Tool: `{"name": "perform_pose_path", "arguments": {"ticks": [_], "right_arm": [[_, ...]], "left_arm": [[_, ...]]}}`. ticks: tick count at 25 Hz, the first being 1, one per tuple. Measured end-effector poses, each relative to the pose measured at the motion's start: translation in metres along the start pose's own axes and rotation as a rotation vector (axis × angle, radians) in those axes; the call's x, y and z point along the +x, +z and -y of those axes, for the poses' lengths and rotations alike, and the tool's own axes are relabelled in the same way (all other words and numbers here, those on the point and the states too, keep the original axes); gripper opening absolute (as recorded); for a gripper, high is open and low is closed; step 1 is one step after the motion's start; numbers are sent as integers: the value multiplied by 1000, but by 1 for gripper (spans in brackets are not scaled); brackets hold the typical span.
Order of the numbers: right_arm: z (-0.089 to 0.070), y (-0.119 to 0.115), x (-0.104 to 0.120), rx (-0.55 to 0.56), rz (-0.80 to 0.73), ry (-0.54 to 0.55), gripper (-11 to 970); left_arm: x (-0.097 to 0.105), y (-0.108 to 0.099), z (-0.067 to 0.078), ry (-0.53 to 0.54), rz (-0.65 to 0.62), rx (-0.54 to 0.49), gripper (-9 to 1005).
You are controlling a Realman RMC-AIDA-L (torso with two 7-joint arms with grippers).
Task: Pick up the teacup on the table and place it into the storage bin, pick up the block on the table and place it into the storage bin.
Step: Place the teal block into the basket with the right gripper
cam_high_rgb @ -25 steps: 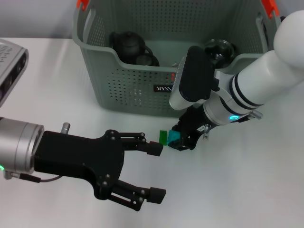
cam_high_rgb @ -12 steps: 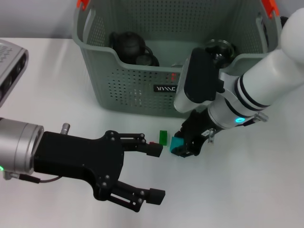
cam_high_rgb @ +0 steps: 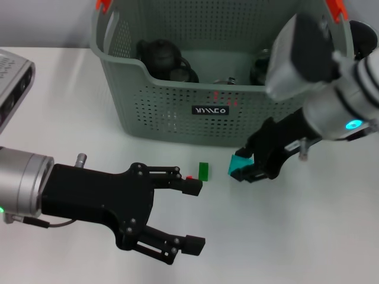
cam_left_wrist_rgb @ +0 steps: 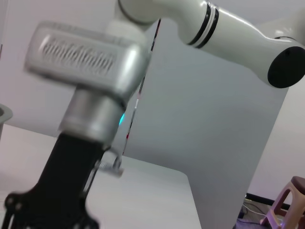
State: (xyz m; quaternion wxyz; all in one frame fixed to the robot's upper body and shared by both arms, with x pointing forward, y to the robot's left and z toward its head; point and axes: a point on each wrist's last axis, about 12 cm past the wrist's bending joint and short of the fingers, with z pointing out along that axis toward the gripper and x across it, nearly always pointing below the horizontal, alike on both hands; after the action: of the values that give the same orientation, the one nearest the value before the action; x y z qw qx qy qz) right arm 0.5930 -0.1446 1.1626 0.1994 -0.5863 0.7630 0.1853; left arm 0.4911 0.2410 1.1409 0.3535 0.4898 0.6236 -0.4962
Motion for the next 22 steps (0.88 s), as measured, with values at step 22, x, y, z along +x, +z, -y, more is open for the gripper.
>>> {"name": "perform_pose_path", "arguments": {"ticks": [22], "right_arm": [[69,-80,-54,367,450,283,529]], "left_arm": [[-3,0,-2,14,-6,5,927]]}}
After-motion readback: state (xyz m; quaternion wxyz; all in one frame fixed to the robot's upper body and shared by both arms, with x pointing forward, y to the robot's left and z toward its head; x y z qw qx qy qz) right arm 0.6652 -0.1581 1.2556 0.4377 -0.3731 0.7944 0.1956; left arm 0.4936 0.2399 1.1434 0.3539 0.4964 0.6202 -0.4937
